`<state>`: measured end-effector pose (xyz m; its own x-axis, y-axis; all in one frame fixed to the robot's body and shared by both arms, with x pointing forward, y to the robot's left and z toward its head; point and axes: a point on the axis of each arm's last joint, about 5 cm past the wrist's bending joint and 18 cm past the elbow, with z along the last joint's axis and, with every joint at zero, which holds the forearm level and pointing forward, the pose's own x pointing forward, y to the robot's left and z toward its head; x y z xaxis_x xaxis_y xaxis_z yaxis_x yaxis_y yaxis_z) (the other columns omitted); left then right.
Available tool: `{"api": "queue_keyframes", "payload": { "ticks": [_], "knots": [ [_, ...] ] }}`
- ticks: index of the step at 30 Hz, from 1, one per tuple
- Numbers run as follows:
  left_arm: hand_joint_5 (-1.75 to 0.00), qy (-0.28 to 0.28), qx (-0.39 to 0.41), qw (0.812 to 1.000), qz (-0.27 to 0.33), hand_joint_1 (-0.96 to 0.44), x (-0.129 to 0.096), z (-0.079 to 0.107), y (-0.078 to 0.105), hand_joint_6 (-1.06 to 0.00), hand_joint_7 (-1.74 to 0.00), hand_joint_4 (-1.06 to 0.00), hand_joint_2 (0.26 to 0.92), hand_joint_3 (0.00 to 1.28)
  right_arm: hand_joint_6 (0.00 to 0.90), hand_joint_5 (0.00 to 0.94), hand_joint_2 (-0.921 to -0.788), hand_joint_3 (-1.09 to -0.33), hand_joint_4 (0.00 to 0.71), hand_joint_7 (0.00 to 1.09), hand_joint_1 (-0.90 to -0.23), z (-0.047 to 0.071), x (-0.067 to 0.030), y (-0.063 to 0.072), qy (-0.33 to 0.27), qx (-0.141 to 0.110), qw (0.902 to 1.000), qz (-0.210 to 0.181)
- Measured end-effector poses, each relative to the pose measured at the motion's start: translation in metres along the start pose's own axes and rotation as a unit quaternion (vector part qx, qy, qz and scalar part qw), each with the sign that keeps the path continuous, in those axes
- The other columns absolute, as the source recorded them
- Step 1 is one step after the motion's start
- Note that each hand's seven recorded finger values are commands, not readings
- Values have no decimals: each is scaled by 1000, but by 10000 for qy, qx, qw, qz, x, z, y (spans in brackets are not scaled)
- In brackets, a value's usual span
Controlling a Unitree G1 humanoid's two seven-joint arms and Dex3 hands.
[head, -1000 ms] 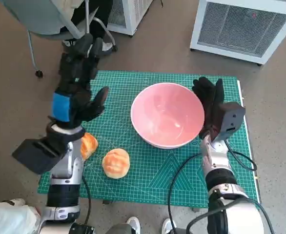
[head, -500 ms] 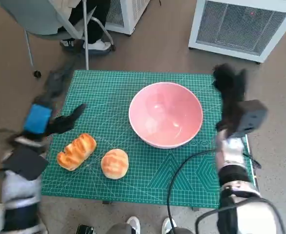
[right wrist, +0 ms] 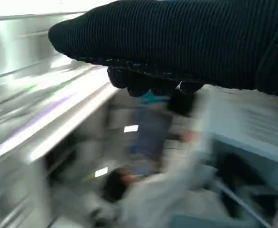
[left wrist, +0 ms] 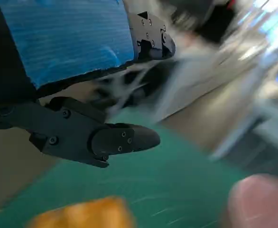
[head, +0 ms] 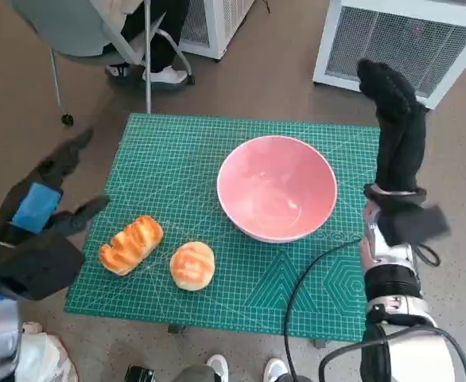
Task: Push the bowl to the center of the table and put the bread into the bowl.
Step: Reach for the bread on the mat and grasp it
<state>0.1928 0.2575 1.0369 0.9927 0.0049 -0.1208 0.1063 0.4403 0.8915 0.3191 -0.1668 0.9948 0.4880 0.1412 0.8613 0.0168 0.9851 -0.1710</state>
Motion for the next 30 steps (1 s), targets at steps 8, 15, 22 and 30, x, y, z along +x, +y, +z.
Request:
{"api": "queue_keyframes", "payload": {
  "ticks": [8,15,22,30],
  "knots": [
    [-1,153,558,9963,-629,-553,-90,113,-52,-200,-21,-157,921,154,160,4,-921,-829,321,394,-568,81,66,32,-513,-44,9983,283],
    [-2,190,681,9925,-997,-560,-91,110,-165,-198,-15,-160,921,148,169,4,-921,-810,324,390,-578,113,73,56,-595,1,9974,403],
    [-3,247,755,9891,-1237,-561,-73,98,-266,-198,-12,-164,921,144,171,8,-921,-799,334,389,-581,127,86,65,-616,7,9971,448],
    [-5,383,839,9867,-1337,-570,-39,66,-334,-204,-11,-172,921,149,172,8,-921,-793,338,387,-584,119,54,70,-542,15,9975,458]
  ]
}}
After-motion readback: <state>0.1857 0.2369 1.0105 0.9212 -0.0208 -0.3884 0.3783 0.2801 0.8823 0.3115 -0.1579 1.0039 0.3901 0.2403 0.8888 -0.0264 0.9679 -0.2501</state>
